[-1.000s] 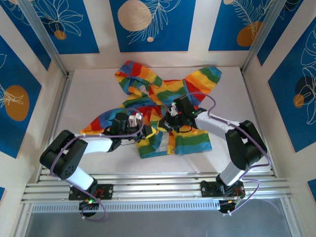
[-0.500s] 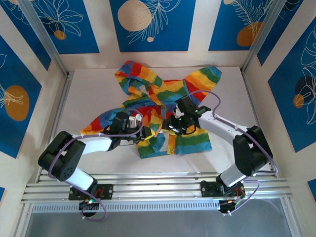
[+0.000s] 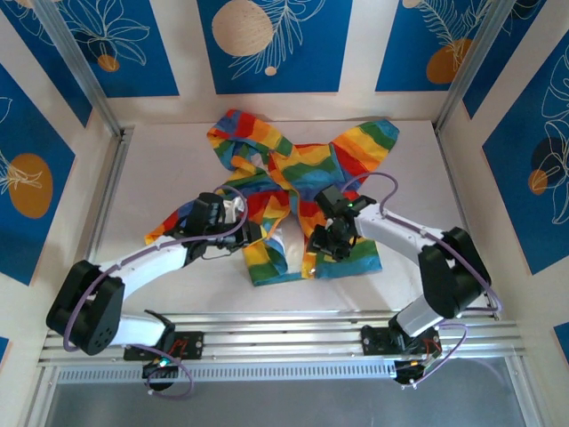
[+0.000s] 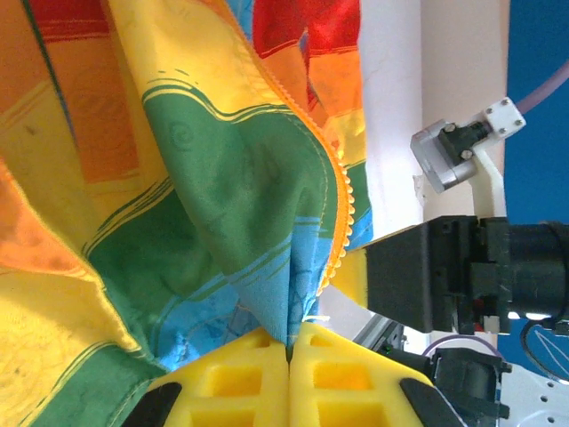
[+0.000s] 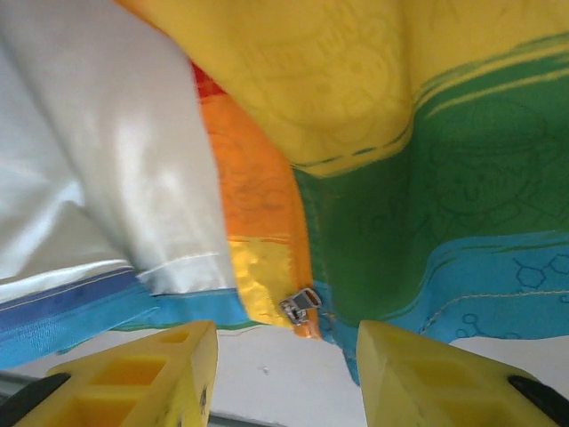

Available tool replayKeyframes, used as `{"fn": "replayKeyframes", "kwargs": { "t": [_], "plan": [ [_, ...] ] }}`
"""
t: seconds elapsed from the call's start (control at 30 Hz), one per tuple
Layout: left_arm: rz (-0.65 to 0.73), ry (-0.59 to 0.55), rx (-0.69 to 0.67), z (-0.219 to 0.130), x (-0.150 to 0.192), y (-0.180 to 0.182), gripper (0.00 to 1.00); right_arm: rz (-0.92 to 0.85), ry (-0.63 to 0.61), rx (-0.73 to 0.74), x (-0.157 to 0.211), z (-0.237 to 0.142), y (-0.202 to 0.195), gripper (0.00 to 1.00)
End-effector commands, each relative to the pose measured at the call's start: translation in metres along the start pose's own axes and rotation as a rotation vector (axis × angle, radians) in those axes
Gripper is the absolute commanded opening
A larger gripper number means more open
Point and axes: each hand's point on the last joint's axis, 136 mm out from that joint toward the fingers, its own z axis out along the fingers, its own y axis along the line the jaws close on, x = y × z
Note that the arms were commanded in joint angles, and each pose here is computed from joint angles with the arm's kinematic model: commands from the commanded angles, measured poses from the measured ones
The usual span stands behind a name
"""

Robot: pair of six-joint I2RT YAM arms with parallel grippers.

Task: Zip up the jacket

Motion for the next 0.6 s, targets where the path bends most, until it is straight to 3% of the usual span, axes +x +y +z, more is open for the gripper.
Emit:
{"fn": "replayKeyframes", "kwargs": {
  "t": [0.0,0.13,0.3,0.43,0.57],
  "plan": [
    [0.007,0.001,-0.029,-0.004,0.001,0.006,0.0,0.058,0.078,0.094,0.01,0.022,-0.018,0.42],
    [0.006,0.0,-0.022,-0.006,0.003,0.006,0.0,0.037,0.087,0.103,0.013,0.034,-0.013,0.24],
    [0.006,-0.01,-0.026,-0.009,0.006,0.007,0.0,-0.106,-0.09,0.073,0.002,0.009,0.012,0.02],
    [0.013,-0.01,-0.016,-0.006,0.003,0.002,0.0,-0.204,-0.273,0.03,-0.012,-0.025,0.031,0.0],
    [0.068,-0.004,-0.042,0.002,0.003,-0.008,0.0,-0.268,-0.364,-0.034,-0.02,-0.045,0.044,0.0]
  ]
}}
